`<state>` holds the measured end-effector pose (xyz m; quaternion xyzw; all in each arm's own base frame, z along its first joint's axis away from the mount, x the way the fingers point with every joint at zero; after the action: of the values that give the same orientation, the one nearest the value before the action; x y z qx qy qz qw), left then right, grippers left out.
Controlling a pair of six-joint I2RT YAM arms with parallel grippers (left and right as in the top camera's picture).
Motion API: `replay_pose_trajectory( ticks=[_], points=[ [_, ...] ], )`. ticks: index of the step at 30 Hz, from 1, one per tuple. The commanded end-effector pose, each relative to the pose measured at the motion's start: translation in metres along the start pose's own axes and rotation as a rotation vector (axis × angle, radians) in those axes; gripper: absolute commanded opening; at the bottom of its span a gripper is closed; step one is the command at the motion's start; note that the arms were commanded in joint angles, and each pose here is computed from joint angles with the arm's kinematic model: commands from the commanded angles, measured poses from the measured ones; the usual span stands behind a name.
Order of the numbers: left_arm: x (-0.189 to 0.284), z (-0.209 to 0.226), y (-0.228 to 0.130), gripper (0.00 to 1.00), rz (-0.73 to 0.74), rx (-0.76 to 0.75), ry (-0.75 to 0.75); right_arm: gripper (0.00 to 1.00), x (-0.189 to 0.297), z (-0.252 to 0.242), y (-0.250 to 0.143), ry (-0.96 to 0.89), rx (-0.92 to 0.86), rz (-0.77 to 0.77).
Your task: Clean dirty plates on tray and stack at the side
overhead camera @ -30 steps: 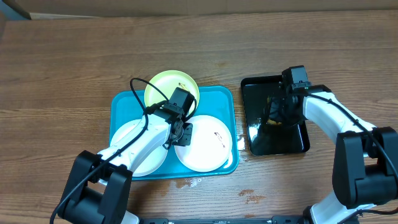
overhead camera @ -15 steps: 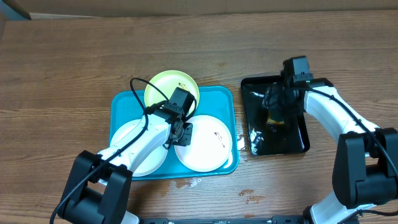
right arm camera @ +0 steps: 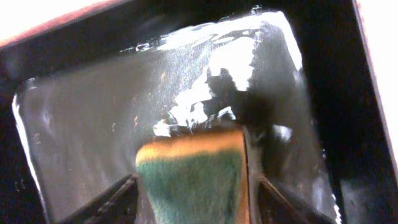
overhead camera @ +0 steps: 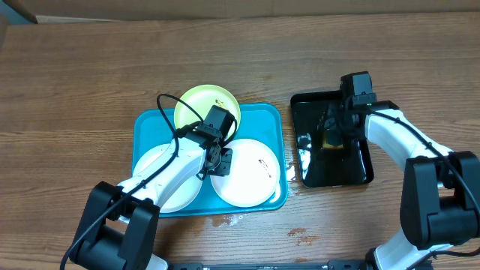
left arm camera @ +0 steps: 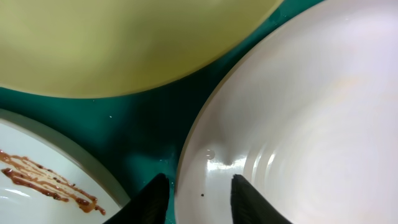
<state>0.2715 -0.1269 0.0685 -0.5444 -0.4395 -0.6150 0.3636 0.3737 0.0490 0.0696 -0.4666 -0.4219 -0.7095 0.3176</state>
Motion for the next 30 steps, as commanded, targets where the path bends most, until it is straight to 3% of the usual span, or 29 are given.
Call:
replay_pose_trajectory(
  ticks=[1, 2, 4, 10, 14, 30],
  points=[
    [-0.001, 0.000, 0.000, 0.38, 0.010, 0.011, 0.002, 0.70, 0.021, 0.017, 0.017, 0.052, 0.003, -0.012],
    [-0.001, 0.000, -0.001, 0.38, 0.012, 0.011, 0.003, 0.76, 0.030, 0.019, 0.018, 0.046, 0.003, 0.000],
    [-0.001, 0.000, -0.001, 0.38, 0.013, 0.011, 0.002, 0.77, 0.032, 0.016, 0.014, 0.027, 0.001, 0.029],
    [-0.005, 0.000, -0.005, 0.37, 0.021, 0.011, 0.001, 0.74, 0.021, -0.007, -0.021, -0.057, -0.006, 0.157],
    [-0.005, 0.000, -0.005, 0.27, 0.021, 0.011, 0.002, 0.71, 0.015, -0.012, -0.028, -0.063, -0.006, 0.165],
    [-0.013, 0.004, -0.010, 0.27, 0.014, 0.011, 0.029, 0.63, 0.003, -0.016, -0.039, -0.044, -0.007, 0.173]
  ],
)
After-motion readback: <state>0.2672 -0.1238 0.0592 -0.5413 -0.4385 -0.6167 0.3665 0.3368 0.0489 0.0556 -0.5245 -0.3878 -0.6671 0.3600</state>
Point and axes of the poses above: each gripper's point midway between its finger pads, its own x axis back along the fingers, its own z axis along the line the jaws close on, y = z × x, the point moved 5 cm from there along x, back along the fingers, and after that the axes turned 13 degrees about -x, right-handed, at the moved point
